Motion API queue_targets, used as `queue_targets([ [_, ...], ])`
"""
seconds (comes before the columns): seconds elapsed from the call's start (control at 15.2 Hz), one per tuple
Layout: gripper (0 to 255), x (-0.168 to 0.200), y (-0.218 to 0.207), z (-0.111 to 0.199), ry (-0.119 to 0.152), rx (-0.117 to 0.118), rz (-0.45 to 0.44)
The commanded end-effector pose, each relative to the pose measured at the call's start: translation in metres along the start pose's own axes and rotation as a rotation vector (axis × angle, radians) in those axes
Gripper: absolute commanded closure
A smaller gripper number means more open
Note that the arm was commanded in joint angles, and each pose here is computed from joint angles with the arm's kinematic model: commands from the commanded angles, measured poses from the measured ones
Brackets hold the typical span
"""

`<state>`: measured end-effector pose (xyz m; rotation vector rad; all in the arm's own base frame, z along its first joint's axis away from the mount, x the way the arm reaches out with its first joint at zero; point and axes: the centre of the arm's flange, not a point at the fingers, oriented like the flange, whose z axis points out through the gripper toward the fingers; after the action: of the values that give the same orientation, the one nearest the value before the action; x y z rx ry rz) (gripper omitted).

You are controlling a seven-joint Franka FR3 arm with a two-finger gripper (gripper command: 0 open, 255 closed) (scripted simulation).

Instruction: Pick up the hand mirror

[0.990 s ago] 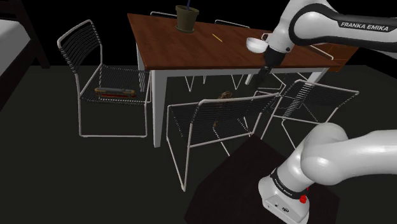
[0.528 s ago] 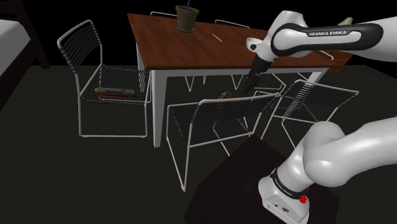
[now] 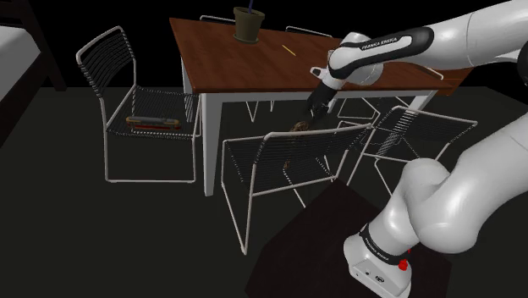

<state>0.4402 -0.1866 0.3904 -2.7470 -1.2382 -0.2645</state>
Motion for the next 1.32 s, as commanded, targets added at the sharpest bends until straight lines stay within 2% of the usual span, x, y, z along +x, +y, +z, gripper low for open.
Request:
queue_targets([
  [0.0, 0, 0.005, 0.012, 0.011, 0.013, 0.004, -0.063],
  [0.46, 0, -0.004, 0.013, 0.050, 0.013, 0.004, -0.063],
  [0.59, 0, -0.004, 0.013, 0.050, 0.013, 0.004, -0.063],
  [0.66, 255, -0.003, 0.013, 0.050, 0.013, 0.004, -0.063],
  [1.25, 255, -0.004, 0.013, 0.050, 0.013, 0.004, -0.063],
])
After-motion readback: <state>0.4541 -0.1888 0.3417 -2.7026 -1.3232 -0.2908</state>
